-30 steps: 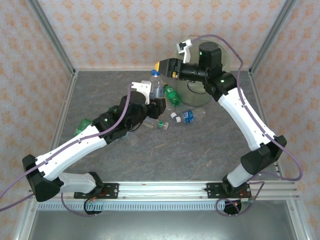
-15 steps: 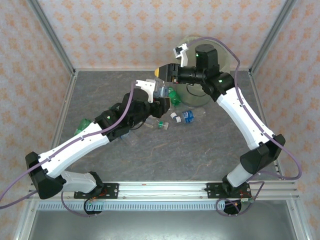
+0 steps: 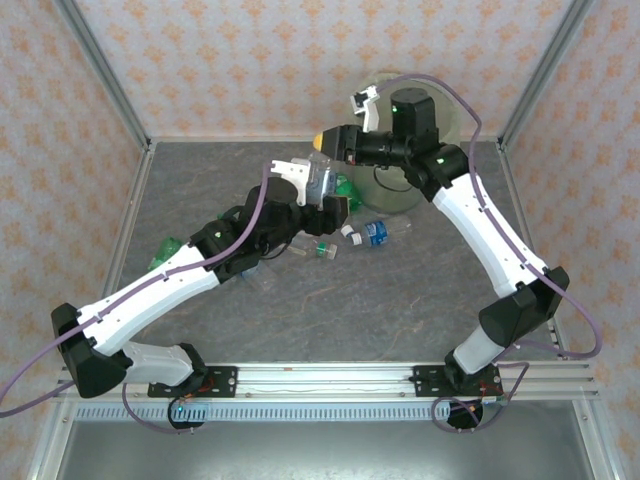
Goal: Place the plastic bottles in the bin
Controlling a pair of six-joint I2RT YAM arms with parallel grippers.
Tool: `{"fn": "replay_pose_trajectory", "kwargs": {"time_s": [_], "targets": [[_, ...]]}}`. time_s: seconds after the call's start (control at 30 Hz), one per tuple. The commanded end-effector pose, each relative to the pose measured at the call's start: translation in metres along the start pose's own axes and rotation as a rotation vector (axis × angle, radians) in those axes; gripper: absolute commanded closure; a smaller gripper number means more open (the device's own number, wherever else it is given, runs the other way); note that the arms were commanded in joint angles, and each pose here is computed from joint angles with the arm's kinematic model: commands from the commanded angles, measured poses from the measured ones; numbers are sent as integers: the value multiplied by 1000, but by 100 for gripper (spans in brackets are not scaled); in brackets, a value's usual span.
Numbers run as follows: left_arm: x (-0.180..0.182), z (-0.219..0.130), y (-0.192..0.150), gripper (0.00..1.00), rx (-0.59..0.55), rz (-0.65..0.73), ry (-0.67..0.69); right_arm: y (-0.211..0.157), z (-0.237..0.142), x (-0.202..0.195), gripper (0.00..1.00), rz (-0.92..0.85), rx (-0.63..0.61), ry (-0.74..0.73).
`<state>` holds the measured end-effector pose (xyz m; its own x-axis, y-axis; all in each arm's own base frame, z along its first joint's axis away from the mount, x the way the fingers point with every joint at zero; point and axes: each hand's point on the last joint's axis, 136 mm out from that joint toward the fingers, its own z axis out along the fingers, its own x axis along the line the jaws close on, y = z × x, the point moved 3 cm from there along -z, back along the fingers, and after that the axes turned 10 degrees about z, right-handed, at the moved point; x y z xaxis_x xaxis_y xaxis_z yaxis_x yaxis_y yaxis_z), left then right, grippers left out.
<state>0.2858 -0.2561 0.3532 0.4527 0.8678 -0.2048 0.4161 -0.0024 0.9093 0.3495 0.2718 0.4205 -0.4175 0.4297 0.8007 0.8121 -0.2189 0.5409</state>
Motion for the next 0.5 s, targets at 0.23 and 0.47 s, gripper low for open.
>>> {"fn": "replay_pose_trajectory", "kwargs": {"time_s": [0.23, 0.47], "targets": [[33, -59, 17, 1, -191, -170, 101, 97, -65, -54, 68, 170, -378, -140], [67, -85, -6, 1, -219, -290, 217, 145, -114, -107, 67, 294, -617, -274]]}}
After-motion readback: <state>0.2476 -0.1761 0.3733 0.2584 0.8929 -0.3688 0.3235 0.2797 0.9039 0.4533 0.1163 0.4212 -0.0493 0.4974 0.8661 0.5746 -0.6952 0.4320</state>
